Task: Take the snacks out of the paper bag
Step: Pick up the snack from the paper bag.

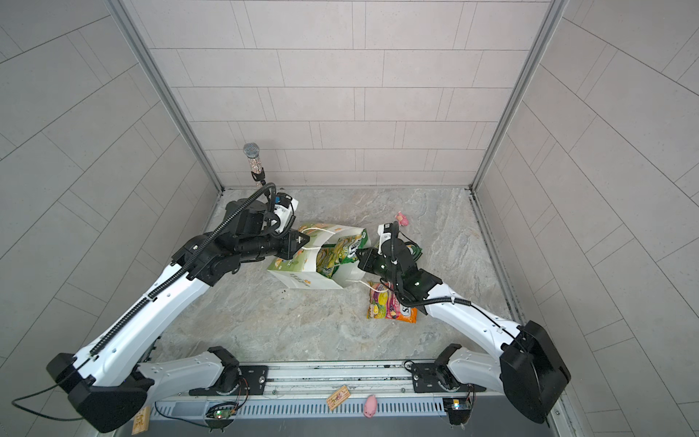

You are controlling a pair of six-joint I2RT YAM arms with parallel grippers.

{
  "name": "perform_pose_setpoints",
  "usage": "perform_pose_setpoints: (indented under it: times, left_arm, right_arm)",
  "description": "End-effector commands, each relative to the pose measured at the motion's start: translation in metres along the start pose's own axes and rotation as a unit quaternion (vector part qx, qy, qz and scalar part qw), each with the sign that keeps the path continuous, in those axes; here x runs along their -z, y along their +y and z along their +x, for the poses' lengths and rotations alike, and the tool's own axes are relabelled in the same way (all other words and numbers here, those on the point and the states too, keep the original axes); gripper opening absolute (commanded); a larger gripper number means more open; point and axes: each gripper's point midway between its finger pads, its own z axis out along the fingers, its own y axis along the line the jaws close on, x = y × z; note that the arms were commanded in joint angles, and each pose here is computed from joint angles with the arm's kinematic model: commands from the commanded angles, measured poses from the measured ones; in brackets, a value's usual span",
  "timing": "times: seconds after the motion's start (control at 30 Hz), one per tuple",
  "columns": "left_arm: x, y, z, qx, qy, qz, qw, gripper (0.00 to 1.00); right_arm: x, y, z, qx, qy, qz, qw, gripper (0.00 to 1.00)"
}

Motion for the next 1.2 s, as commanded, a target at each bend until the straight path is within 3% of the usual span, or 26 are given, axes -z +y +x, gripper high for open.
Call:
perform_pose_setpoints:
  times: [0.0,0.2,0.57,0.87,1.17]
  left_arm:
    - [0.004,0.003,-0.002,0.000,-0.013,-0.010,1.000,0.00]
    - [0.002,0.005,-0.003,0.003,-0.016,-0.012,1.000,0.00]
    - [0.006,0.010,-0.004,0.003,-0.024,-0.030,0.999,0.00]
    - [0.008,0.010,-0.004,0.002,-0.025,-0.029,0.999,0.00]
    - [0.009,0.008,-0.007,-0.002,-0.030,-0.026,0.999,0.00]
  right_arm:
    - [0.020,0.031,-0.024,0.020,-0.020,-0.036,0.999,0.00]
    - [0.037,0.048,-0.031,0.027,-0.016,-0.059,0.998,0.00]
    - [0.102,0.053,-0.074,0.091,-0.101,-0.008,0.991,0.00]
    - [0.141,0.004,-0.114,0.123,-0.162,0.125,0.971,0.00]
    - [0.157,-0.075,-0.129,0.101,-0.160,0.246,0.951,0.00]
